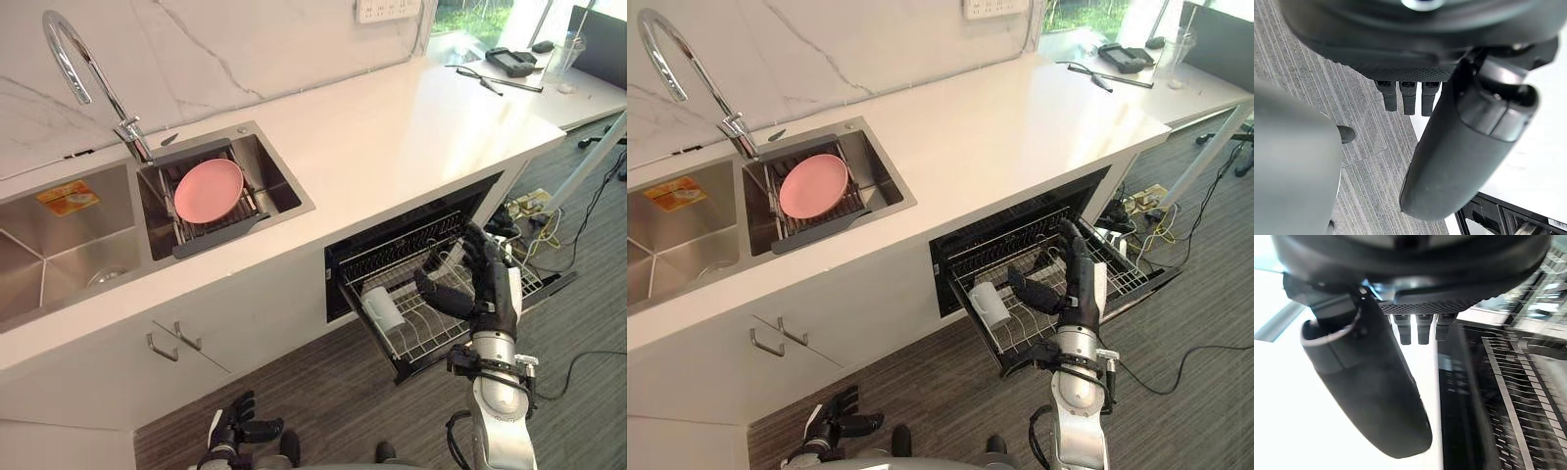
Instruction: Walk over to the sink, pick up the cup, carry it to the dishwasher, place the cup inside the dishwasher, then close the dishwasher door
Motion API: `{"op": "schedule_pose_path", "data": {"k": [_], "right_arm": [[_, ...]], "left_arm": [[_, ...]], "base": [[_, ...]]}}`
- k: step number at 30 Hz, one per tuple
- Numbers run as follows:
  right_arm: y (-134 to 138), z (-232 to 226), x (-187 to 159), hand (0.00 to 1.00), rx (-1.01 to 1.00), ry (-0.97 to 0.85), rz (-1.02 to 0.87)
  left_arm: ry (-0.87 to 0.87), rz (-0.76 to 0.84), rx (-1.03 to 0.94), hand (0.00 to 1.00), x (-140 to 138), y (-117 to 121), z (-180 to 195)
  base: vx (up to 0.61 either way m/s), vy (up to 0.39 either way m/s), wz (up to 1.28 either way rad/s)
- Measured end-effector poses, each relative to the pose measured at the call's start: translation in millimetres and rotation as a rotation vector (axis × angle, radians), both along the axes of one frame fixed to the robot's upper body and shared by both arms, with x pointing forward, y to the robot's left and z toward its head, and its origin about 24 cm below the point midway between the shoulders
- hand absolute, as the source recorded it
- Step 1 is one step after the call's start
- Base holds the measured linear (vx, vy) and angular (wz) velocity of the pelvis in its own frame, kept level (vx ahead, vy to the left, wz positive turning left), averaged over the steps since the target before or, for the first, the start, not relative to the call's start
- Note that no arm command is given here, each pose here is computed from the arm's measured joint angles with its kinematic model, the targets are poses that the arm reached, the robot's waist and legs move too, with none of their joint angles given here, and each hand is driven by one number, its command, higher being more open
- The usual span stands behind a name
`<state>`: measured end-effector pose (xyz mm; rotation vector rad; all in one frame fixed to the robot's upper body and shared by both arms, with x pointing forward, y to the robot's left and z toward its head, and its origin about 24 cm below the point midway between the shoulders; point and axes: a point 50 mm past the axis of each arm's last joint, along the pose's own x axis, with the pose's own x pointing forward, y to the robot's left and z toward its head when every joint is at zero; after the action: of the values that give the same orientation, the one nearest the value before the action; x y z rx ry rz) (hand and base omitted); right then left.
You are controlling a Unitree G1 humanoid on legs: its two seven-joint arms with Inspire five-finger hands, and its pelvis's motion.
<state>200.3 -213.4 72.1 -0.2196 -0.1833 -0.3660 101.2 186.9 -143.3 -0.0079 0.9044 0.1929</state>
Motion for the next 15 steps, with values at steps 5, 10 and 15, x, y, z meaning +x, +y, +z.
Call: {"op": "schedule_pose_path", "data": {"k": [5,10,15], "right_arm": [[0,24,6,0.90,-0.063,-0.107,-0.005],[-7,42,16,0.90,-0.176,-0.162,0.009],[-3,39,27,0.90,-0.180,-0.149,0.040]], "left_arm": [[-0.016,0.045,-0.006,0.90,3,1,1],[-0.013,0.055,0.004,0.90,5,1,1],[-0.013,0.035,0.024,0.90,7,7,1]], "base": [[-0.03,-0.015,0.67],[-0.04,0.021,0.67],[0.07,0.103,0.09]]}}
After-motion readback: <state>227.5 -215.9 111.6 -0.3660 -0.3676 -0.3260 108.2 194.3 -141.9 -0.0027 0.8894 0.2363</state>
